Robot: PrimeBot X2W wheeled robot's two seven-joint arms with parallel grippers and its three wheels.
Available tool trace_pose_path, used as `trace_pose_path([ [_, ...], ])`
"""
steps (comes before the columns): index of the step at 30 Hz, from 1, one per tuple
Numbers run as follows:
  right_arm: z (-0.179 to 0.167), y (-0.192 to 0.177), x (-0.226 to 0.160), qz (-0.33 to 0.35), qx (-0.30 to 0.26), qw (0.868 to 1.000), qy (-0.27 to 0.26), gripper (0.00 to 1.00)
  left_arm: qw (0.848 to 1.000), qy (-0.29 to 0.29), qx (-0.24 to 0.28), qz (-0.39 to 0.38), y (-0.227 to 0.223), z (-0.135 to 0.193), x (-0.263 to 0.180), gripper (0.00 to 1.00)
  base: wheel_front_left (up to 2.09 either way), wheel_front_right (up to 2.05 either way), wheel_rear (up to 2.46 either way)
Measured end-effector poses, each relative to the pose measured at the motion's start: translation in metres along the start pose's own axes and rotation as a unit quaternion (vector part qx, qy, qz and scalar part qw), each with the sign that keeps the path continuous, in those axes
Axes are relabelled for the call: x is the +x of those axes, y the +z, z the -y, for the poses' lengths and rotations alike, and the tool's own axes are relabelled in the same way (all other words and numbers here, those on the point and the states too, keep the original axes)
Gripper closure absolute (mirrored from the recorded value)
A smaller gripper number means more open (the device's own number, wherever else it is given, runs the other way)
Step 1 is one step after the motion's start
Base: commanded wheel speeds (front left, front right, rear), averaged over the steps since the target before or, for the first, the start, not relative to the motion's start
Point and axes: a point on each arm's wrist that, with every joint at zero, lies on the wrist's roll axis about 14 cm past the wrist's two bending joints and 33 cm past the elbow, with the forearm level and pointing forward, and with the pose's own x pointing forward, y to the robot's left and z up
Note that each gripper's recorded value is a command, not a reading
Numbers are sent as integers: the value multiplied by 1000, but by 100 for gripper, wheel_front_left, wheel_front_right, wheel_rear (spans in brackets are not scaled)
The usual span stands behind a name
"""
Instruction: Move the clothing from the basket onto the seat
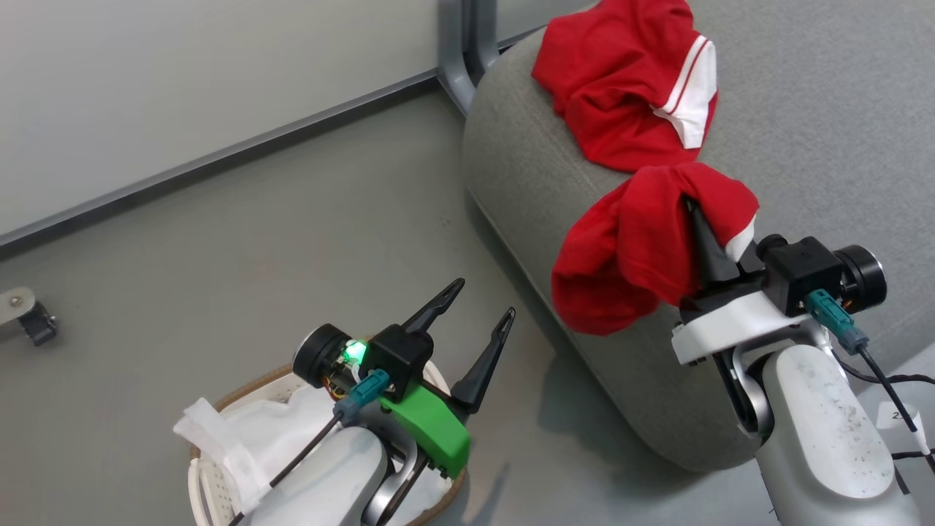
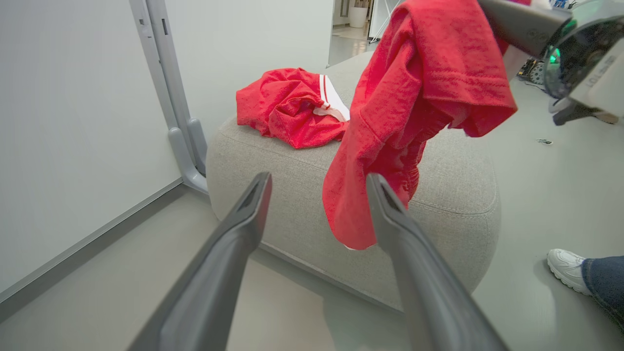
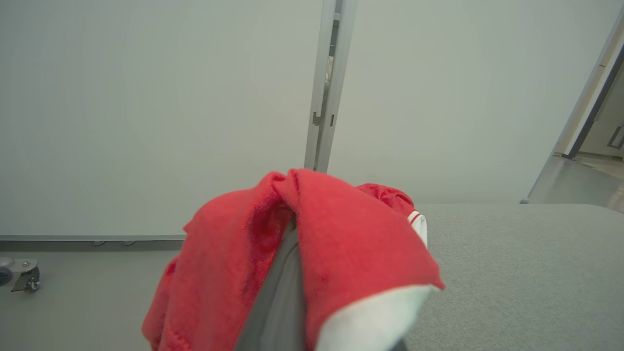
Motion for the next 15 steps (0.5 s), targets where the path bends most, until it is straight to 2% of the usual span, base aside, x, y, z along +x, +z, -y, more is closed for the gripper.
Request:
trace_pose_path([
  [9,22,-19,-7,-31,-10,999,-38,100,999,-37,-21,-8,-16,5,21,0,0,0,0],
  [15,24,-15,19,-18,-21,999,-34,100,999,-39,-35,-6,-22,-2,24,0,0,0,0],
])
